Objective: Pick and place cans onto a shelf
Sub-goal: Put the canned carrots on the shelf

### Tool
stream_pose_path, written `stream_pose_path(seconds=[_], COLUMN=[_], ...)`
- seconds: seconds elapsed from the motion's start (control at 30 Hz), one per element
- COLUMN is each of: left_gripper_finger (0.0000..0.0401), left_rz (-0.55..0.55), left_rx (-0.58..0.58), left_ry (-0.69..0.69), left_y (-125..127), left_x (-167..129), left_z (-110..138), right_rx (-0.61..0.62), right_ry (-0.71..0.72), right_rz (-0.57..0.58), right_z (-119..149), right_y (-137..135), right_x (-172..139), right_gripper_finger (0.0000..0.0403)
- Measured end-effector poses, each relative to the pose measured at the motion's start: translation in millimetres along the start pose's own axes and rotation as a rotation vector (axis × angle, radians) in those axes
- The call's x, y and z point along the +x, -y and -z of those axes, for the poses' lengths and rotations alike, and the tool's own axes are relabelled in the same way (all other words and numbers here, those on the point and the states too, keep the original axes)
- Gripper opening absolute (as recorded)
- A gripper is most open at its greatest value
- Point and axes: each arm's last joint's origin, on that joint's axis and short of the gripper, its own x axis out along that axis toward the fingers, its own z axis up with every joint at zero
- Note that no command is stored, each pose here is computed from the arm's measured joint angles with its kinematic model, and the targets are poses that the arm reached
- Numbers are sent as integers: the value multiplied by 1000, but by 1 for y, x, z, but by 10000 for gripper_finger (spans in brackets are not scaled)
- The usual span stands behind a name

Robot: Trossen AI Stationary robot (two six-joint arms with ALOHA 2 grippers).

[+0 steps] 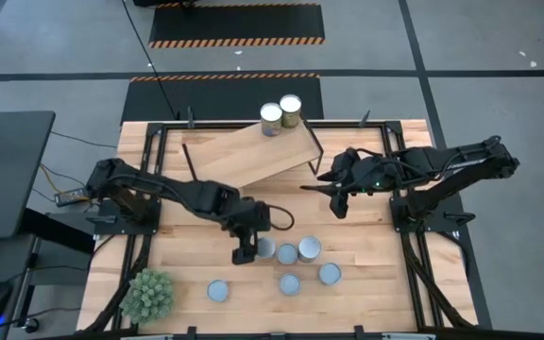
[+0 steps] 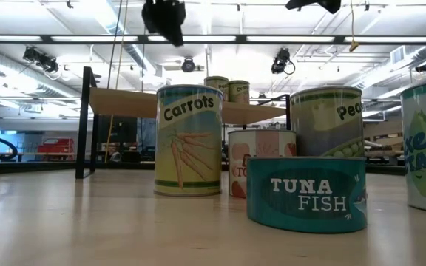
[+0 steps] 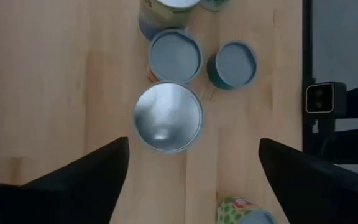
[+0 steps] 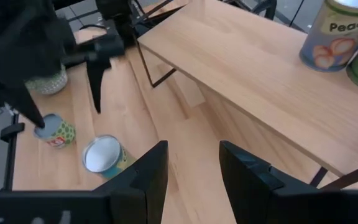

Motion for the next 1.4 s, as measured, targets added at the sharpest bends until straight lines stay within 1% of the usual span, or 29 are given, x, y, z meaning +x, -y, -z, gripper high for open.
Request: stream_pose_path(seconds=[0.13, 0.27, 0.37, 0.47, 0.57, 0.63, 0.7, 0.9, 1.13, 1.23, 1.3, 1.37, 1.4], left_gripper_finger=[378, 386, 387, 387, 387, 387, 387, 387, 387, 387, 387, 387, 387], left_rz=[7, -17, -49, -55, -64, -56, -60, -77, -114, -146, -142, -150, -141], left_rx=[21, 30, 22, 0, -3, -6, 1, 20, 111, 125, 120, 103, 99], left_ry=[43, 83, 104, 132, 111, 130, 111, 113, 66, 47, 59, 30, 44], left_y=[4, 3, -1, -3, -6, -5, -4, -1, 5, 8, 9, 8, 8], left_x=[12, 24, 33, 41, 50, 55, 60, 76, 85, 89, 94, 99, 101], left_z=[3, 7, 11, 11, 16, 14, 16, 15, 22, 27, 25, 28, 27], right_rx=[3, 6, 12, 18, 18, 19, 19, 19, 20, 20, 18, 18, 18], right_ry=[16, 17, 16, 19, 24, 27, 27, 26, 27, 26, 26, 26, 26], right_rz=[12, 3, -1, 5, 14, 17, 19, 20, 19, 19, 19, 19, 19], right_z=[2, 3, 4, 4, 3, 3, 3, 3, 3, 3, 3, 3, 3], right_y=[-4, -7, -8, -8, -8, -8, -8, -8, -8, -8, -8, -8, -8], right_x=[-2, -3, -4, -4, -4, -4, -4, -3, -4, -4, -4, -4, -4], right_gripper_finger=[151, 151, 151, 151, 151, 151, 151, 151, 151, 151, 151, 151, 151])
